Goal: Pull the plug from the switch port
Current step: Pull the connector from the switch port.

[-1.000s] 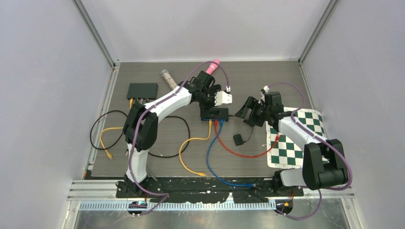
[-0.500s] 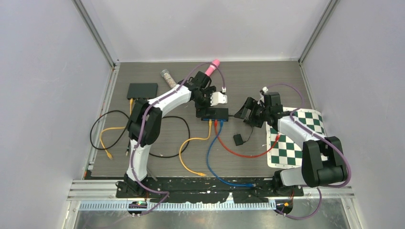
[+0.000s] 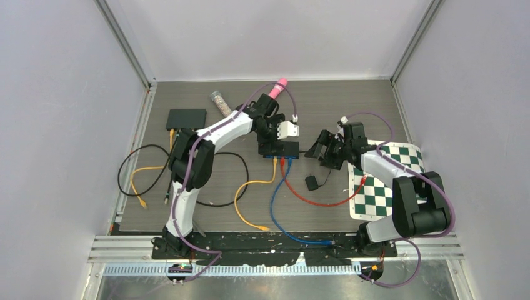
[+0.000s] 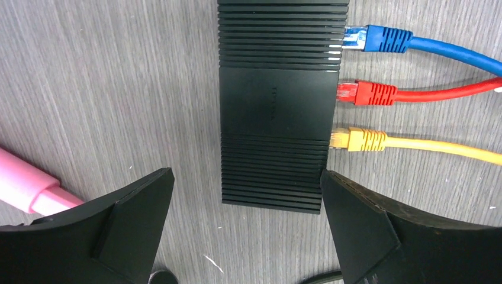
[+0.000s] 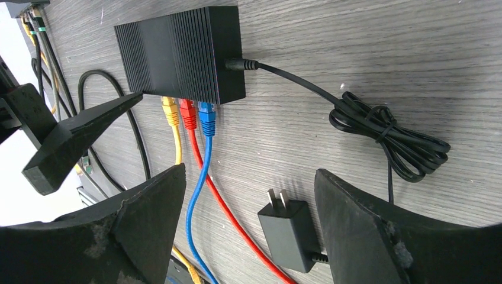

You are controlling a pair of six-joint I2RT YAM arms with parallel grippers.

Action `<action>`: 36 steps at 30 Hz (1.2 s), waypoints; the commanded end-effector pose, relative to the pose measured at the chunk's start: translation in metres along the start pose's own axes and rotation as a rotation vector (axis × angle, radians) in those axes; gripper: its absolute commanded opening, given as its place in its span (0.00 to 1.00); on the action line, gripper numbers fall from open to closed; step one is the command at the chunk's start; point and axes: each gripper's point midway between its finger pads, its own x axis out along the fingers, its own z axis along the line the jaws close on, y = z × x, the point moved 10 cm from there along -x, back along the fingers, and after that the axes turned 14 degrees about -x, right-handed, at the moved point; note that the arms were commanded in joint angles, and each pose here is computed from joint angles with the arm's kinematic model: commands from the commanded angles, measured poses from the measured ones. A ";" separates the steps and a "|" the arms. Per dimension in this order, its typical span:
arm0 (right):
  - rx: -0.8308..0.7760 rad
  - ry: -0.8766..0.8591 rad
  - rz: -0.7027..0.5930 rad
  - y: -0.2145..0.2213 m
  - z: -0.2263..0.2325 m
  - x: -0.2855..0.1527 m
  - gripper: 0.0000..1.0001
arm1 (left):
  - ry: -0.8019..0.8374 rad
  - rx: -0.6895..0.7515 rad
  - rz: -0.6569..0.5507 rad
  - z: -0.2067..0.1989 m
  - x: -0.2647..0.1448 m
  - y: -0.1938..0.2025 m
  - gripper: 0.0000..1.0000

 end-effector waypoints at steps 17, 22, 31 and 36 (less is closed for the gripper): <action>-0.012 -0.041 -0.017 -0.011 -0.002 0.004 0.87 | -0.059 0.042 0.086 -0.008 0.010 -0.002 1.00; -0.005 -0.050 -0.005 -0.011 -0.002 0.007 0.87 | -0.013 0.066 0.090 -0.010 0.010 -0.003 0.99; -0.003 -0.053 -0.003 -0.010 -0.004 0.008 0.87 | -0.017 0.061 0.103 -0.013 0.004 -0.001 1.00; -0.004 -0.059 0.001 -0.010 -0.004 0.008 0.87 | 0.026 0.068 0.132 -0.016 -0.011 -0.007 1.00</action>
